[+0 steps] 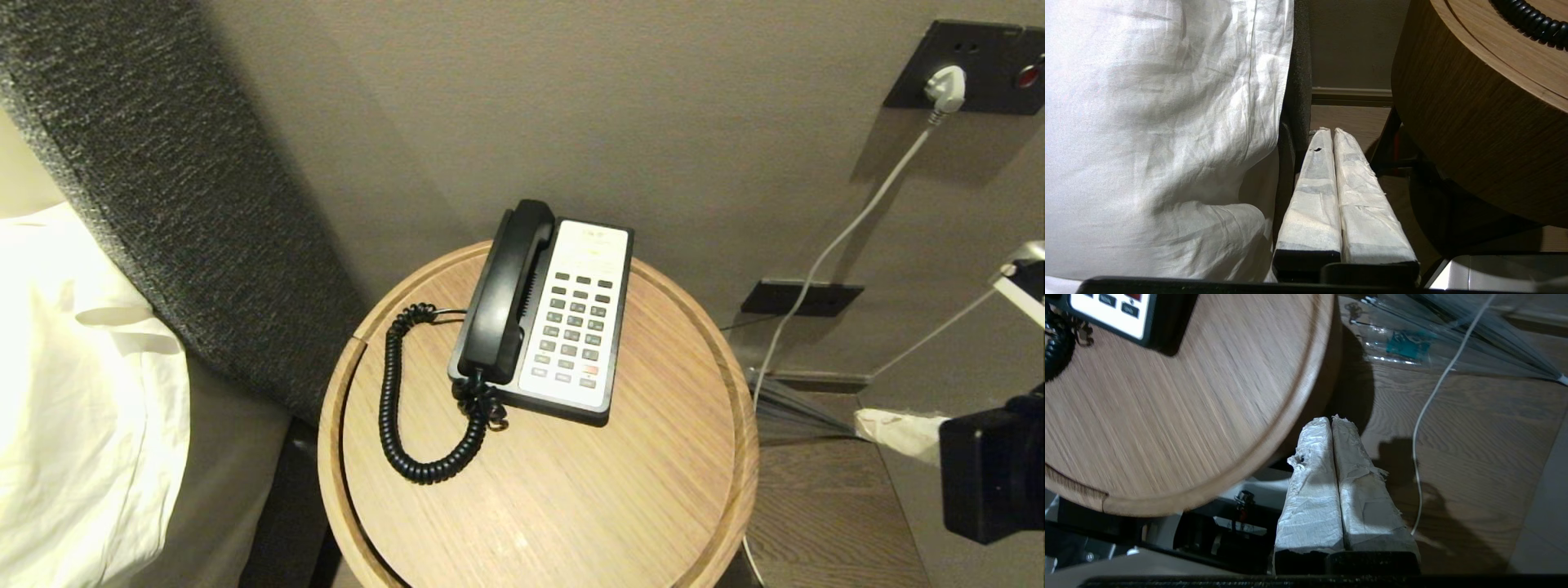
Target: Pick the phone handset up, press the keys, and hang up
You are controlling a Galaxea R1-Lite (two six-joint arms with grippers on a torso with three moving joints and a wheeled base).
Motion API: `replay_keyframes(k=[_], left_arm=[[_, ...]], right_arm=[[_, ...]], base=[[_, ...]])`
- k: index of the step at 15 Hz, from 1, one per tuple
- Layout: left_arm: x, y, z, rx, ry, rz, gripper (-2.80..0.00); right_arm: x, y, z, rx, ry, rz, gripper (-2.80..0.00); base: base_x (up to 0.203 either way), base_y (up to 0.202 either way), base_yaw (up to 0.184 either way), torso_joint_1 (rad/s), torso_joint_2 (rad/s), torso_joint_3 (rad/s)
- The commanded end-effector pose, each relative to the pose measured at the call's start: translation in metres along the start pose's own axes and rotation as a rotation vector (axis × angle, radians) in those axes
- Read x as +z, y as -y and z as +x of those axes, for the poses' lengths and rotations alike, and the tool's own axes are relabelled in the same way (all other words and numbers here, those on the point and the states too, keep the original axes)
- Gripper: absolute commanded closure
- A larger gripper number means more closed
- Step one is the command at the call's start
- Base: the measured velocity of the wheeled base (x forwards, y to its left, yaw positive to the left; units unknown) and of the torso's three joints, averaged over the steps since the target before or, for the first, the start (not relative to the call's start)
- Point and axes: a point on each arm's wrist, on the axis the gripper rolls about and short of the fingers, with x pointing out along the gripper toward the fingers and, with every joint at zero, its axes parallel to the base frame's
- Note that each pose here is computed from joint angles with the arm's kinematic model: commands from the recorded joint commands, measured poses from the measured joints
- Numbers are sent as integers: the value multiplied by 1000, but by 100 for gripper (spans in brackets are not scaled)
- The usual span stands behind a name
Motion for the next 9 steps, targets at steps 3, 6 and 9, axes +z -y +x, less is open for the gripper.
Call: replay_keyframes(k=[3,6,9], left_arm=[[-1,0,0,0,-5,0,0],[-1,0,0,0,-4,1,0],[-1,0,0,0,-4,1,0]], right_arm=[[-18,39,-20,-78,40,68,0],[-47,78,-35,-204,74,170,0],[-101,92,-66,-239,214,218,0]], base=[[0,0,0,0,0,0],[0,0,0,0,0,0],[0,0,0,0,0,0]])
